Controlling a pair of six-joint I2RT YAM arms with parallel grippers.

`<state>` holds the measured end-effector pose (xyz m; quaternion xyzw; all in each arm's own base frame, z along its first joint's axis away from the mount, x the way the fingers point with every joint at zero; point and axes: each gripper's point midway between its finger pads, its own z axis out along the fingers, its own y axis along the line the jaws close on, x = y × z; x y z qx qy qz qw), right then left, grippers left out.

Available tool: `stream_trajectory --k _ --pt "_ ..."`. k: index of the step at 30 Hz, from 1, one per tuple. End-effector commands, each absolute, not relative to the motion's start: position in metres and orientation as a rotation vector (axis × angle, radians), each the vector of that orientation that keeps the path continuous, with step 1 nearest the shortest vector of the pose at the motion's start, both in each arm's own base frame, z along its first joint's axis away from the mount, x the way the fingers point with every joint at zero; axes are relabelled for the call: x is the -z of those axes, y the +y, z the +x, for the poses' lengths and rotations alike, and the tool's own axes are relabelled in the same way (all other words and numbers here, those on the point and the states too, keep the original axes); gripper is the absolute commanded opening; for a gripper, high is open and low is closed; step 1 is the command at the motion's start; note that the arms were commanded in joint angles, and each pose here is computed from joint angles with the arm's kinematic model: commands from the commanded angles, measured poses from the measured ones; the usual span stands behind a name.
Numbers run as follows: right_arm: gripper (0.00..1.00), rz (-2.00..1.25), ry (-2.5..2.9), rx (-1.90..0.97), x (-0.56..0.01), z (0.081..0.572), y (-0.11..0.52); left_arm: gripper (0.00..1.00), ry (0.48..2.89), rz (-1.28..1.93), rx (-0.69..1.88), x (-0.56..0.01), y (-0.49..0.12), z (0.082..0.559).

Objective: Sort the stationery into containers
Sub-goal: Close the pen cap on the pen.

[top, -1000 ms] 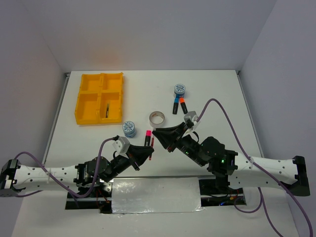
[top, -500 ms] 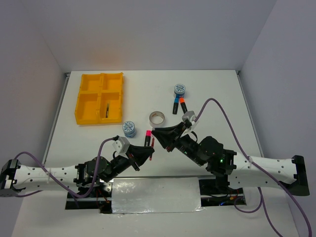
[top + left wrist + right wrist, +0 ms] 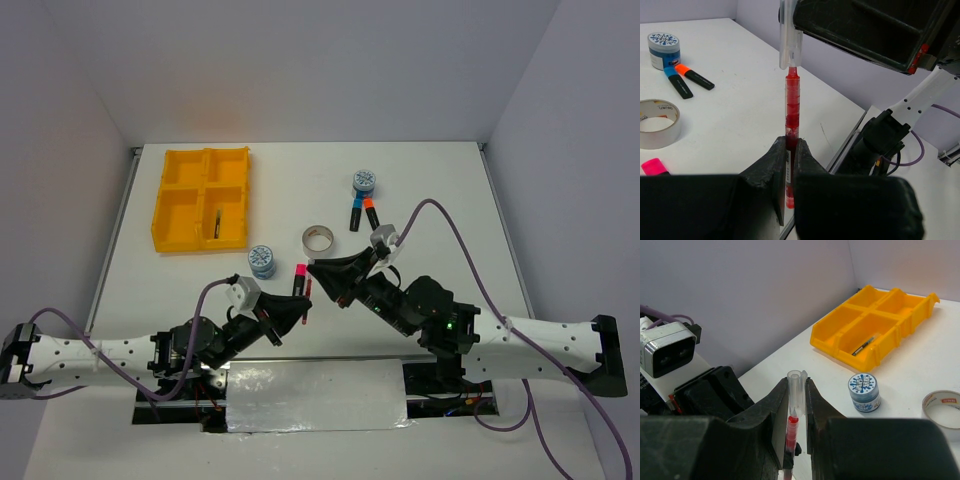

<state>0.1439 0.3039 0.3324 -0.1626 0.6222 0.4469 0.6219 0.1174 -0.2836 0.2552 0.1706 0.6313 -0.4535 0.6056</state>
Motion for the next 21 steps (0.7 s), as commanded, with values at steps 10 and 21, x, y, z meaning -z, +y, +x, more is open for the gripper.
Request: stream_trajectory --k 10,21 --pt "0.04 -0.345 1.446 -1.080 -0.333 0.141 0.306 0.00 1.400 0.335 1.094 -0.279 -0.277 0.119" --pt "0.05 -0.276 1.540 -1.039 -0.312 0.151 0.307 0.00 1.378 0.311 1.089 -0.280 -0.274 0.122"
